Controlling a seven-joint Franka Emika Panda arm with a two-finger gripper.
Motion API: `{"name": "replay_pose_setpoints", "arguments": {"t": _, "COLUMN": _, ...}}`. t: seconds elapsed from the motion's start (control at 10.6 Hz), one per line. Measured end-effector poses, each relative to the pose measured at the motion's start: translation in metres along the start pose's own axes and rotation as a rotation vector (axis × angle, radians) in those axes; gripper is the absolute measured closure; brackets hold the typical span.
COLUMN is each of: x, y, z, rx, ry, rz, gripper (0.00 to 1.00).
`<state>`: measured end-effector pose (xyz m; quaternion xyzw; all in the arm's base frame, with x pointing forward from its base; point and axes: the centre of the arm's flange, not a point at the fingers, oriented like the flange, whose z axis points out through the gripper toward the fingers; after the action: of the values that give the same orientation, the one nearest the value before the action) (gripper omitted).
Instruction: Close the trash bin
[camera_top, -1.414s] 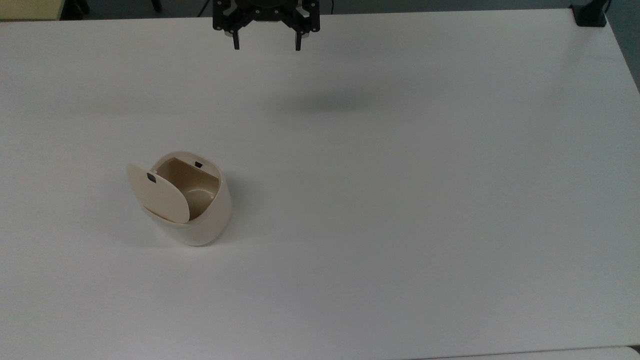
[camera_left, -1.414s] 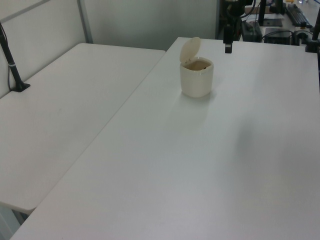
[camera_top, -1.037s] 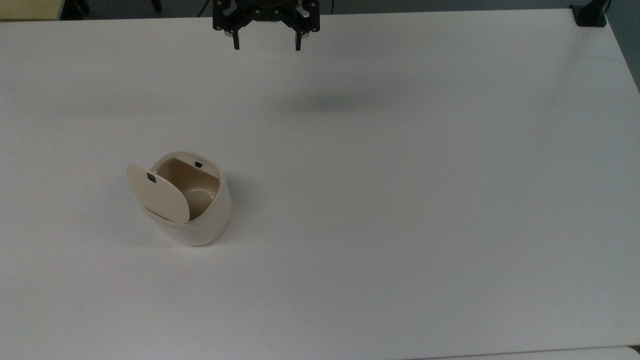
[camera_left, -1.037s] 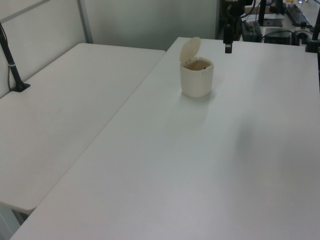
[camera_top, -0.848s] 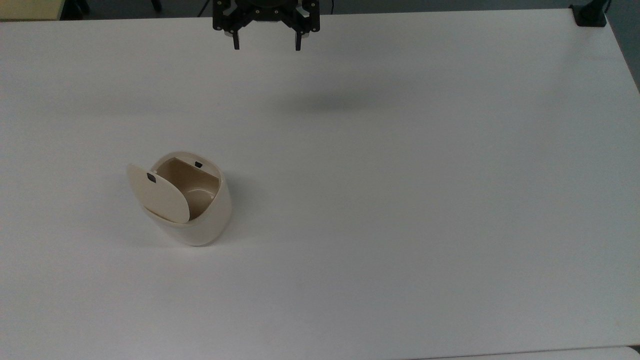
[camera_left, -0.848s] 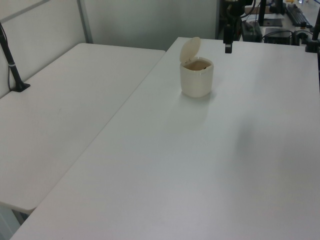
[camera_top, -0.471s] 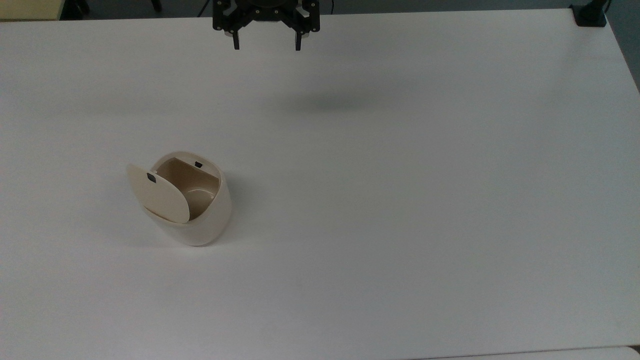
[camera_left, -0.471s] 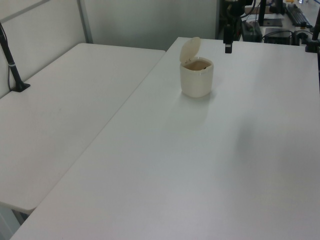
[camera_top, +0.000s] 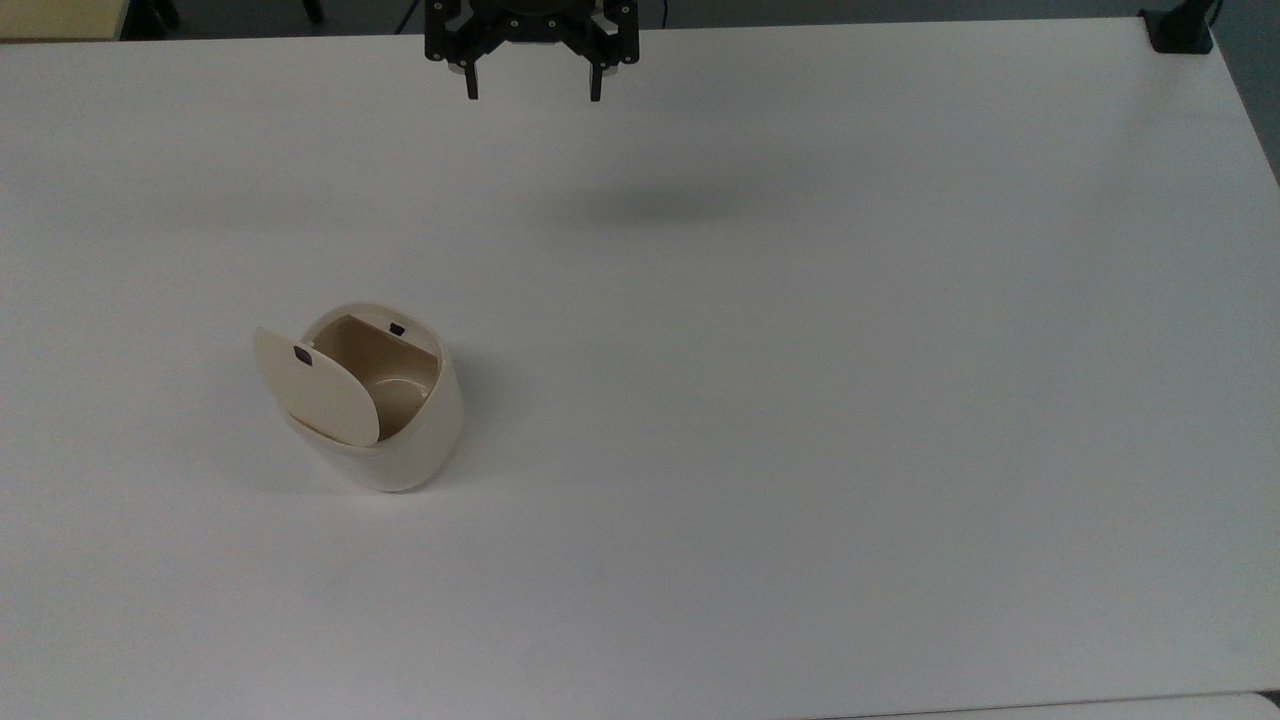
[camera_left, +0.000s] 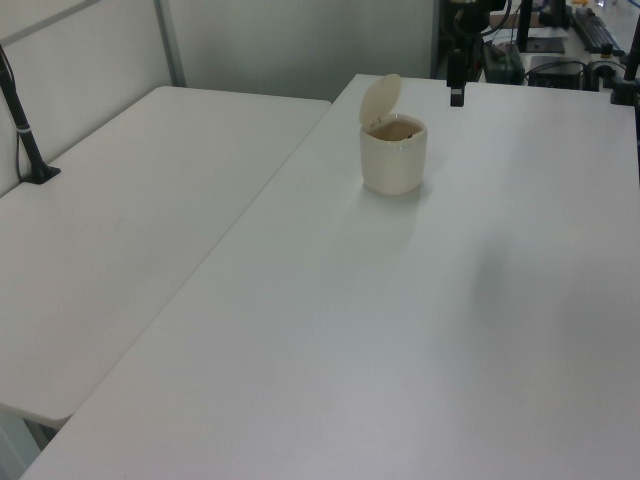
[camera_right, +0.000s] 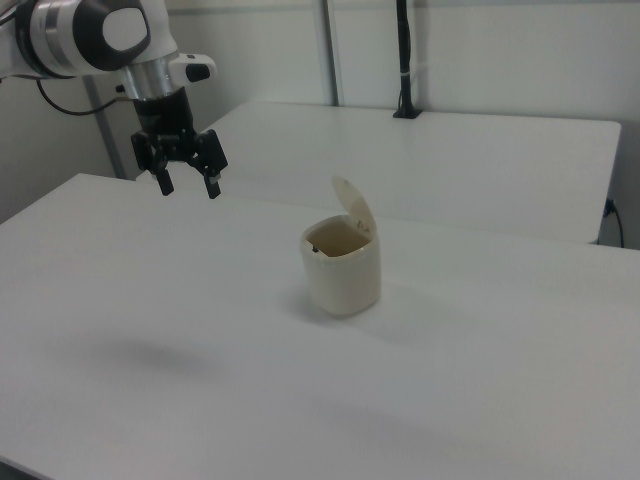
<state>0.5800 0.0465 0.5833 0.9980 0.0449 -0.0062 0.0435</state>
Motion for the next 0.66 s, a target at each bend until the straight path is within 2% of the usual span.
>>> {"name": "replay_pose_setpoints", "arguments": {"t": 0.19, "x": 0.0, "y": 0.0001, "z": 0.0, "rx": 0.0, "ry": 0.0, "rz": -0.004, "gripper": 0.0}}
{"name": "replay_pose_setpoints", "arguments": {"t": 0.38, "x": 0.0002, "y": 0.0001, "z": 0.0005, "rx": 0.0, "ry": -0.001, "rz": -0.016, "gripper": 0.06}}
{"name": "replay_pose_setpoints", "arguments": {"t": 0.47, "x": 0.0003, "y": 0.0001, "z": 0.0009, "rx": 0.0, "ry": -0.002, "rz": -0.04, "gripper": 0.15}}
{"name": "replay_pose_setpoints", "arguments": {"t": 0.66, "x": 0.0007, "y": 0.0008, "z": 0.0021, "rx": 0.0, "ry": -0.004, "rz": -0.075, "gripper": 0.5}}
